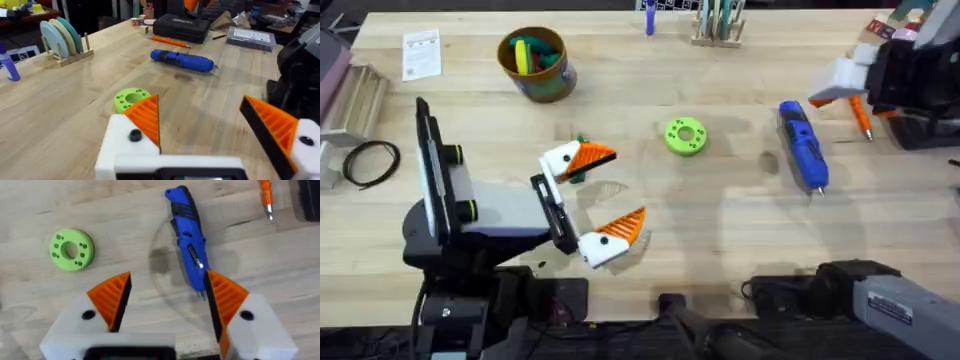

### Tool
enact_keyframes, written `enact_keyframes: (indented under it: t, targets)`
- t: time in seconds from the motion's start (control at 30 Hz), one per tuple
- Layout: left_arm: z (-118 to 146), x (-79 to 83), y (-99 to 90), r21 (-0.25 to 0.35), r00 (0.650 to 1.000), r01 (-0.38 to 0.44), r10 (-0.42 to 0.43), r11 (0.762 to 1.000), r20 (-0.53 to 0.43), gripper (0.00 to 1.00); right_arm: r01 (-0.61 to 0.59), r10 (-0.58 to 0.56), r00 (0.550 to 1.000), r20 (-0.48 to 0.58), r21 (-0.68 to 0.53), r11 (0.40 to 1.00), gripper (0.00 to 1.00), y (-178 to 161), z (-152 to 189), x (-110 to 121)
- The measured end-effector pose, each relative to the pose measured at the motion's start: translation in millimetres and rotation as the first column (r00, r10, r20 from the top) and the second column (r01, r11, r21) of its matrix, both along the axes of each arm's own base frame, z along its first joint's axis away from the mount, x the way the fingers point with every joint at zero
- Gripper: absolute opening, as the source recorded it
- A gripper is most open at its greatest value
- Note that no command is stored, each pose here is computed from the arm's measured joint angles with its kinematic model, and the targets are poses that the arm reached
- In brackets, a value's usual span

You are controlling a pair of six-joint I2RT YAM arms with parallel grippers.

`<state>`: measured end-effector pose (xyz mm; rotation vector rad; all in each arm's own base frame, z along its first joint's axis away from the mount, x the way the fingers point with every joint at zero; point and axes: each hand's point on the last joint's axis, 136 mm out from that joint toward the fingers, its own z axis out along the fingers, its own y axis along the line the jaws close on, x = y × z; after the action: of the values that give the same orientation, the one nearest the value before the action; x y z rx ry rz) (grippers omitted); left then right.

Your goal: Pick up the gripper from the table and insert it into the empty holder that is missing its gripper. Then pick up a screw, insert it into the mounting hole, and use the screwdriver to tighten it. Finally, clean up the table by picking up the vegetable and placing it into the bucket.

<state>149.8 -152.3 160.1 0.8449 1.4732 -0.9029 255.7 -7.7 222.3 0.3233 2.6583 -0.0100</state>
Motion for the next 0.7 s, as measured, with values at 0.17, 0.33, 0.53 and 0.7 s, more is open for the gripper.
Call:
enact_keyframes:
  t: [0.17,0.33,0.53,0.7]
  targets:
    - [0,0.0,0.0,0.000,1.000,0.000,0.000,1.000,0.000,0.985,-0.002,0.002,1.000,-0.024,-0.001,1.000,0.877,0,-9,7]
    - [0,0.0,0.0,0.000,1.000,0.000,0.000,1.000,0.000,0.986,-0.002,0.002,0.998,-0.058,-0.002,1.000,0.877,0,-17,10]
    - [0,-0.1,0.0,0.000,1.000,0.000,0.000,1.000,0.000,0.148,-0.001,0.001,0.997,-0.076,-0.005,1.000,0.877,0,-22,12]
    - [0,-0.1,0.0,0.002,1.000,0.001,-0.001,1.000,0.004,0.010,0.020,-0.025,0.997,-0.075,-0.059,0.998,0.878,-10,-23,14]
